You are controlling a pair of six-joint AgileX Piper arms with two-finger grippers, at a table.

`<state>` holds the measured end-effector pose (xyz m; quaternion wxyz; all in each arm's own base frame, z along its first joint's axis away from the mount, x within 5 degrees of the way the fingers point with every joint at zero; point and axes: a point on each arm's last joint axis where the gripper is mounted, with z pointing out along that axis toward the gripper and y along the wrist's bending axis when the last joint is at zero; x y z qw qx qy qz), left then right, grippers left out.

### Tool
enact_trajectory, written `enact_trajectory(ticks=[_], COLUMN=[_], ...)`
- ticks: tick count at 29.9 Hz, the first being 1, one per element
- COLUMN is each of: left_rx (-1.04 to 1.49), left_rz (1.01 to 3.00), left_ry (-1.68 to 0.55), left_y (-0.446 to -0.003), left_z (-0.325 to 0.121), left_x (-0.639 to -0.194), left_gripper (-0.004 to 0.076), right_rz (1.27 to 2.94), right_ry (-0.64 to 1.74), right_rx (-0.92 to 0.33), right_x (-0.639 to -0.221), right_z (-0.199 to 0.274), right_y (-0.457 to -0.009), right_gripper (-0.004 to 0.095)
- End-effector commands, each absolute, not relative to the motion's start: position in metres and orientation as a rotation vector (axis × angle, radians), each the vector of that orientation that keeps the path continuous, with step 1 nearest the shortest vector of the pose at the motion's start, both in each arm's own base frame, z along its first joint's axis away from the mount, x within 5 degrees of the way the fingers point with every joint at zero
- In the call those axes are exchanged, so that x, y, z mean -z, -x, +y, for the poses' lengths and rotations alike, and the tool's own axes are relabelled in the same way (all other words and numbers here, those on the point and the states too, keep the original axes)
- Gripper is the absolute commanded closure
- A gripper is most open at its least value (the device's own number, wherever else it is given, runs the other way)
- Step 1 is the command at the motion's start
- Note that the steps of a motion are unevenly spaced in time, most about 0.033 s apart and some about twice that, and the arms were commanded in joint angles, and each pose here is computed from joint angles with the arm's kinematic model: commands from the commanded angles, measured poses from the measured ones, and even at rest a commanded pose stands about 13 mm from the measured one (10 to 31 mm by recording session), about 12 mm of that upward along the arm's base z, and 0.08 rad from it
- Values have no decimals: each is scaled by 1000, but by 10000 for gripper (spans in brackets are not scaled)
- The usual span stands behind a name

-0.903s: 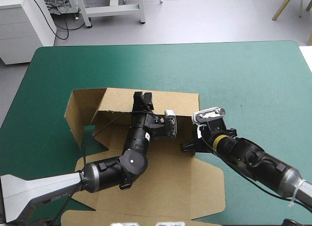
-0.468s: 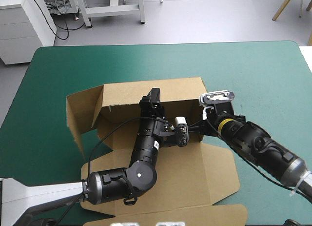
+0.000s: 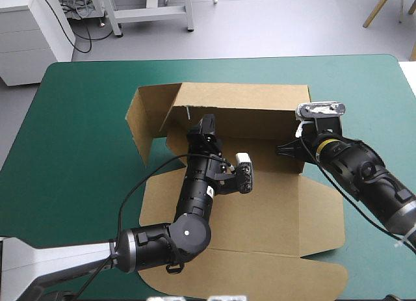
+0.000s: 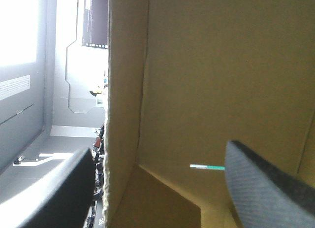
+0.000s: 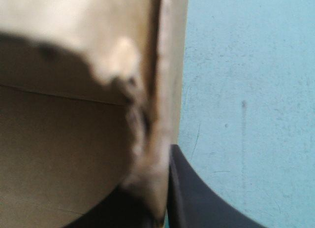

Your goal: Fold the box

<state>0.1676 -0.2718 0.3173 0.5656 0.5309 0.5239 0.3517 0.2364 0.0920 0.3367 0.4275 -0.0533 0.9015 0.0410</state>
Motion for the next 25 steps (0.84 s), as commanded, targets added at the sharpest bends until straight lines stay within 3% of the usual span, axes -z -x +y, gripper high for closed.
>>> enact_trajectory(ticks=[1,3,6,7,17,25], left_rx=[-877,-898,-927,-938,-547,-271], left_rz=[1127,1134,1163,1173,1682,1959], left_ry=[-1124,-1142,-1193,-1211,-1184,-807], left_y=[-165,-165,-166,-168,-213,-248], left_z=[-266,-265,-264,-264,-238,-166], left_x=[-350,-349,-349,-351,-419,-490], left_gripper=[220,322,690,724,711,711], right_rz=[2140,2150,2152,2153,2160,2170], right_ry=[133,131,137,134,143,157], right_rx=[-119,-112,-109,-114,-110,-100], right_x=[-360,-359,-359,-359,-358,-357], right_z=[86,85,85,85,85,85], right_y=[-238,-238,-238,-237,-237,-236], right_gripper=[918,919,922,922,922,922])
